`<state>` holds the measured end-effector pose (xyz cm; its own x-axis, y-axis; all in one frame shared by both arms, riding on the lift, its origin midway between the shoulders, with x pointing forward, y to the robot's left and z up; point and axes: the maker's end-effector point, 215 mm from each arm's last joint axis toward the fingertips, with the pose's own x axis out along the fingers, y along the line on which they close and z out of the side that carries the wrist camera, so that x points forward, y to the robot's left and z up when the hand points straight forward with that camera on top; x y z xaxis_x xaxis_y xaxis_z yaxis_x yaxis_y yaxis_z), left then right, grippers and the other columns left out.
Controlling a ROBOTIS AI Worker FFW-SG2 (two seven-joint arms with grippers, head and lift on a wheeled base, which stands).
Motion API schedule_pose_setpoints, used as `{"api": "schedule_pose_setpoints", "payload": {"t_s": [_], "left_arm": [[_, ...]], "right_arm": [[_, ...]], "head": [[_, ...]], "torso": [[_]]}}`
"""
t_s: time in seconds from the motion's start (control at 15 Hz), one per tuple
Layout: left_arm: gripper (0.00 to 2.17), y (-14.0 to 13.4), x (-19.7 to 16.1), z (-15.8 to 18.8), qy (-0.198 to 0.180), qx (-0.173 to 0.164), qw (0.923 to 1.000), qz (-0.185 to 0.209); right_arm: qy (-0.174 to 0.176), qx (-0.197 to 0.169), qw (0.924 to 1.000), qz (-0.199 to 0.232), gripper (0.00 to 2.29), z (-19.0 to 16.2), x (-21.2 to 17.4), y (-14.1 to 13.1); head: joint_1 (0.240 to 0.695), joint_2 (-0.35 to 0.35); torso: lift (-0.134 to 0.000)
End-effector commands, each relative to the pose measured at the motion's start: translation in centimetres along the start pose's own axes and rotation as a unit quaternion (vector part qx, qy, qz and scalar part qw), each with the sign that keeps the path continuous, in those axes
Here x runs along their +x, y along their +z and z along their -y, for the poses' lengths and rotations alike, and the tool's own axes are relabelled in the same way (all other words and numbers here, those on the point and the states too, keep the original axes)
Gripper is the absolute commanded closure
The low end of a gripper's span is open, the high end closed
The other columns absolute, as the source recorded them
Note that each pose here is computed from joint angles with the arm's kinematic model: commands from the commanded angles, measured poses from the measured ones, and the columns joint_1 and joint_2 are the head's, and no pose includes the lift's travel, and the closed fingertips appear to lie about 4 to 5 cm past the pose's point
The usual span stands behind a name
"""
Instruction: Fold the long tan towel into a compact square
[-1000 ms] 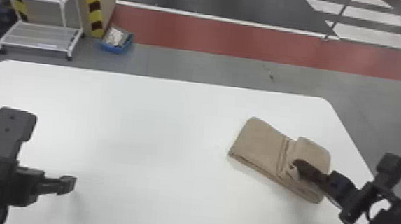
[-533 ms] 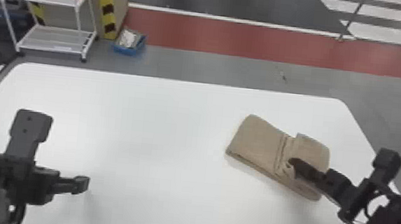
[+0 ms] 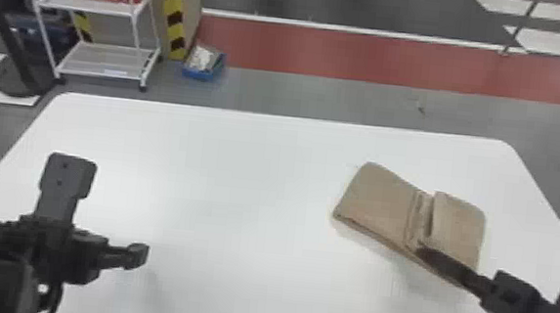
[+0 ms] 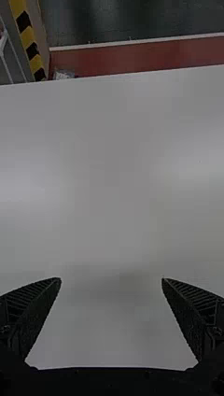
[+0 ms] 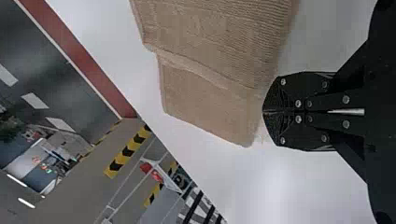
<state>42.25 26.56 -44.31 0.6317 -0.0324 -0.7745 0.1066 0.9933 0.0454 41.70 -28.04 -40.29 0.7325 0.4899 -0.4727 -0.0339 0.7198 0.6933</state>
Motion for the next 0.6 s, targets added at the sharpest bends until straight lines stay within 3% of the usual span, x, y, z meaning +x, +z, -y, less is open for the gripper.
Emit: {"api": "schedule_pose_setpoints", "payload": {"t_s": [0.0,0.2,0.33,0.53], "left_arm": [[0.09,0.2,-0.1,0.3,-0.004,0.000,1.0000,0.003],[0.09,1.8,-0.9,3.0,-0.033,0.017,0.9991,0.023],[0.09,3.3,-2.0,4.6,-0.044,0.023,0.9978,0.043],[0.09,2.3,-2.3,5.0,-0.047,0.023,0.9979,0.038]], "right_arm": [[-0.007,-0.001,0.9998,-0.021,2.11,0.1,-1.7,-2.1],[0.006,0.015,0.9999,0.001,2.11,-0.3,-3.7,-2.0],[-0.005,0.025,0.9994,0.025,2.11,0.8,-5.8,-1.0],[0.001,0.045,0.9956,0.082,2.11,2.5,-7.4,2.1]], "head": [[0.695,-0.023],[0.695,-0.021],[0.695,-0.063],[0.695,-0.123]], "torso": [[-0.124],[-0.124],[-0.124],[-0.124]]}}
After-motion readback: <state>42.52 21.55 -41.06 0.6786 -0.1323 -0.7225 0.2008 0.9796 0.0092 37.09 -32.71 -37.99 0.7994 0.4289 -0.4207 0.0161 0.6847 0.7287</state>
